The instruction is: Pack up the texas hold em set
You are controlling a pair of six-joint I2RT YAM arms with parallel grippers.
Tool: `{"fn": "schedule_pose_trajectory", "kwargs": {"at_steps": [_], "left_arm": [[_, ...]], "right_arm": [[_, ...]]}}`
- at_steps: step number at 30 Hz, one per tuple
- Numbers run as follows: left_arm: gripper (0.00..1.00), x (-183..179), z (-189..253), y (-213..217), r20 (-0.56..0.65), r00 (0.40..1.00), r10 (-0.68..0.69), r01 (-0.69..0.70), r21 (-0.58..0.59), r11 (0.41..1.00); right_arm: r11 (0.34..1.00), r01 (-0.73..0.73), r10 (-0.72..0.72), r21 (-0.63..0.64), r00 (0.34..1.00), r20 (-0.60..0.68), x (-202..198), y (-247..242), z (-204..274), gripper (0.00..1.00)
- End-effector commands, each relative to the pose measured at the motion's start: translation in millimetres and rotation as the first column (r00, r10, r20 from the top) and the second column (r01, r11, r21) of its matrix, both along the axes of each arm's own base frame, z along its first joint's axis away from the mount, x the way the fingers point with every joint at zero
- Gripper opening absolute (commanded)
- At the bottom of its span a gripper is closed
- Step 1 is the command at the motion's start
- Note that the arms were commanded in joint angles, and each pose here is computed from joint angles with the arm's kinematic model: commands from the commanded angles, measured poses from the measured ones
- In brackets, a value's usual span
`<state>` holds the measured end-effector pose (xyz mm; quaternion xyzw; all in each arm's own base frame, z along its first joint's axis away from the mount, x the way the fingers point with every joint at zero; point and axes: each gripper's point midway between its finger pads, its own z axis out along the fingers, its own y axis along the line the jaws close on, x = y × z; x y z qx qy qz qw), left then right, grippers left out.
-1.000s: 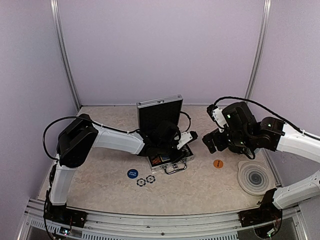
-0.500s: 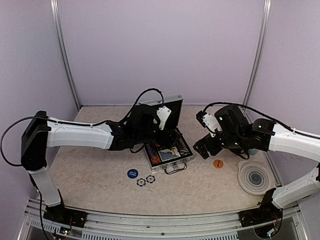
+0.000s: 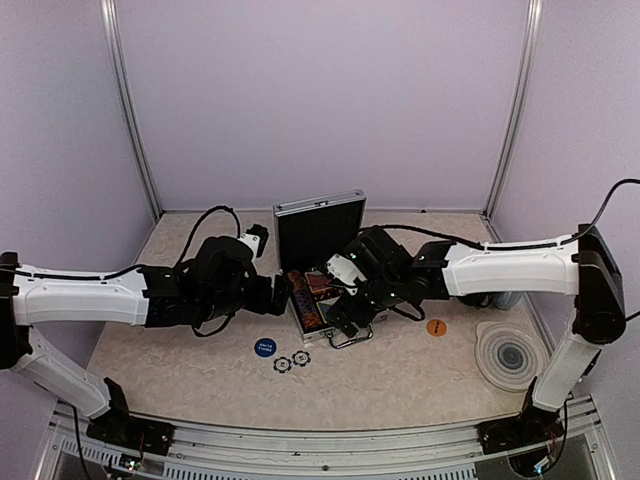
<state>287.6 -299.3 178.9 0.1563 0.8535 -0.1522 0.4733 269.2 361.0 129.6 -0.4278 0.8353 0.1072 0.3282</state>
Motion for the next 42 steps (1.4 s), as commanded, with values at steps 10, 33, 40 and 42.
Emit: {"fn": "schedule_pose_trajectory", "kwargs": {"at_steps": [10, 33, 40, 42], "left_arm": [[0.99, -7.2, -10.2, 66.0, -0.055, 0.970, 0.238, -0.239, -0.028, 0.971], [0.99, -3.3, -28.6, 63.5, -0.076, 0.968, 0.240, -0.242, -0.009, 0.970], [0.99, -5.8, -35.7, 77.6, -0.092, 0.956, 0.279, -0.281, -0.001, 0.960], [0.99, -5.2, -38.1, 82.0, -0.100, 0.950, 0.295, -0.297, -0.004, 0.955]], "right_arm": [[0.998, -0.009, 0.010, -0.059, 1.000, 0.019, 33.2, 53.6, -31.7, 0.99], [1.000, 0.020, -0.021, 0.016, 0.994, 0.108, 47.5, 58.8, 19.1, 0.99], [0.984, -0.176, 0.177, 0.030, 0.983, -0.048, -17.7, 78.7, 14.6, 0.99], [0.968, -0.249, 0.248, -0.009, 0.967, -0.062, -38.1, 86.3, 3.8, 0.99]]}}
